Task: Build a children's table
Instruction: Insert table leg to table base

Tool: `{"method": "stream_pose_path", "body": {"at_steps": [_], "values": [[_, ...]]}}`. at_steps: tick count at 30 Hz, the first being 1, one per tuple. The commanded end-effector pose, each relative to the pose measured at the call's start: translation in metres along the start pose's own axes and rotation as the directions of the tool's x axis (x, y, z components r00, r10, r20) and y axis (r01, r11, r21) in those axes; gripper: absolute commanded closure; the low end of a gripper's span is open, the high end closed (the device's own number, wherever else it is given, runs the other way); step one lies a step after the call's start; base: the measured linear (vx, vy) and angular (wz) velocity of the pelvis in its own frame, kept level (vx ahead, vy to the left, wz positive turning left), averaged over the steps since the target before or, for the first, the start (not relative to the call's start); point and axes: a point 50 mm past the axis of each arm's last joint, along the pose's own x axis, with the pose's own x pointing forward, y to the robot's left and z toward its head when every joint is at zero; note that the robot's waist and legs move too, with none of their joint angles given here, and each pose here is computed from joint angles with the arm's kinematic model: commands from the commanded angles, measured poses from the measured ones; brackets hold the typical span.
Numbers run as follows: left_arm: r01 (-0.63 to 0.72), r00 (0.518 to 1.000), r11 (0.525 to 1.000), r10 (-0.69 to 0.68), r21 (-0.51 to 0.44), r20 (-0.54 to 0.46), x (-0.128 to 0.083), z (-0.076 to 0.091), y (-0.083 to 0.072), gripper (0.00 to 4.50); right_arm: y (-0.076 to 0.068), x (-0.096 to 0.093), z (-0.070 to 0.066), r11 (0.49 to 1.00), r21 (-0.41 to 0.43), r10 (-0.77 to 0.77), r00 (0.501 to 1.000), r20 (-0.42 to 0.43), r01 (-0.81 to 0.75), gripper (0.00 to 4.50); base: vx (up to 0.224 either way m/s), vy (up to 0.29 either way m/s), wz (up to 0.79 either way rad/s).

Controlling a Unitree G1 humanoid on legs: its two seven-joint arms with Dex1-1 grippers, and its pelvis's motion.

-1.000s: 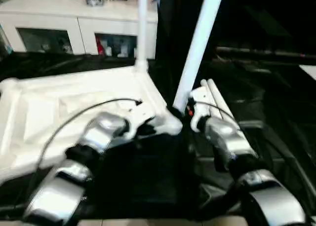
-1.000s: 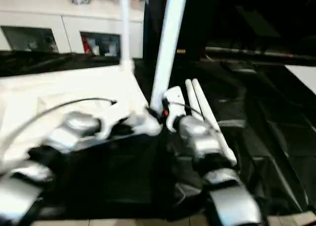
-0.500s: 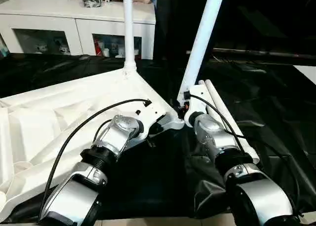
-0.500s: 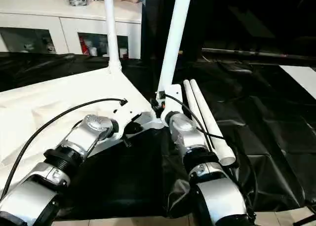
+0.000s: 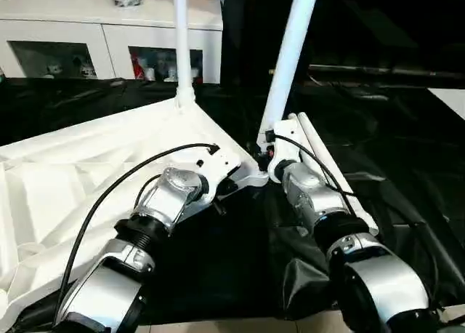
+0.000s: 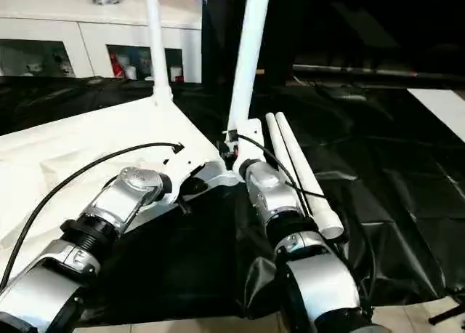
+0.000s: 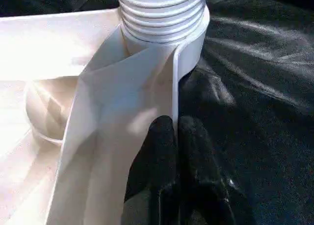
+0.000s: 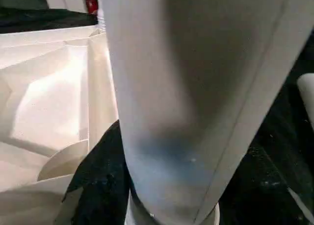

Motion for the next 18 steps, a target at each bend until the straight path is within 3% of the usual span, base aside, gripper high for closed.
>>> {"method": "stream_pose_path", "body": {"at_steps": [1, 6, 9, 12, 15, 18], "values": [[-0.031, 1.0, 1.0, 0.031, 0.002, -0.002, -0.003, 0.0, 0.005, 4.5, -0.006, -0.013, -0.052, 1.0, 0.024, -0.001, 0.977, -0.215, 0.006, 1.88, 0.0, 0.0, 0.0], [-0.018, 1.0, 1.0, 0.018, 0.014, 0.008, -0.004, -0.001, 0.005, 4.5, -0.008, -0.01, -0.038, 0.999, 0.01, 0.049, 0.987, -0.155, -0.048, 1.4, 0.0, 0.0, 0.0], [0.011, 0.999, 0.999, -0.013, 0.051, 0.032, -0.007, 0.0, 0.006, 4.5, -0.011, -0.01, -0.019, 0.987, -0.027, 0.153, 0.984, -0.088, -0.156, 1.13, 0.018, -0.017, 0.03], [0.021, 0.999, 0.998, -0.023, 0.06, 0.037, -0.01, -0.001, 0.007, 4.5, -0.014, -0.012, -0.013, 0.977, -0.047, 0.205, 0.976, -0.072, -0.208, 0.95, 0.053, -0.043, 0.04], [0.047, 0.997, 0.994, -0.052, 0.094, 0.053, -0.015, -0.003, 0.009, 4.5, -0.022, -0.019, -0.005, 0.956, -0.091, 0.275, 0.959, -0.062, -0.28, 0.59, 0.066, -0.046, 0.03], [0.112, 0.99, 0.98, -0.125, 0.165, 0.073, -0.023, -0.005, 0.009, 4.5, -0.031, -0.032, 0.002, 0.912, -0.142, 0.38, 0.923, -0.063, -0.385, 0.59, 0.0, 0.0, 0.0]]}}
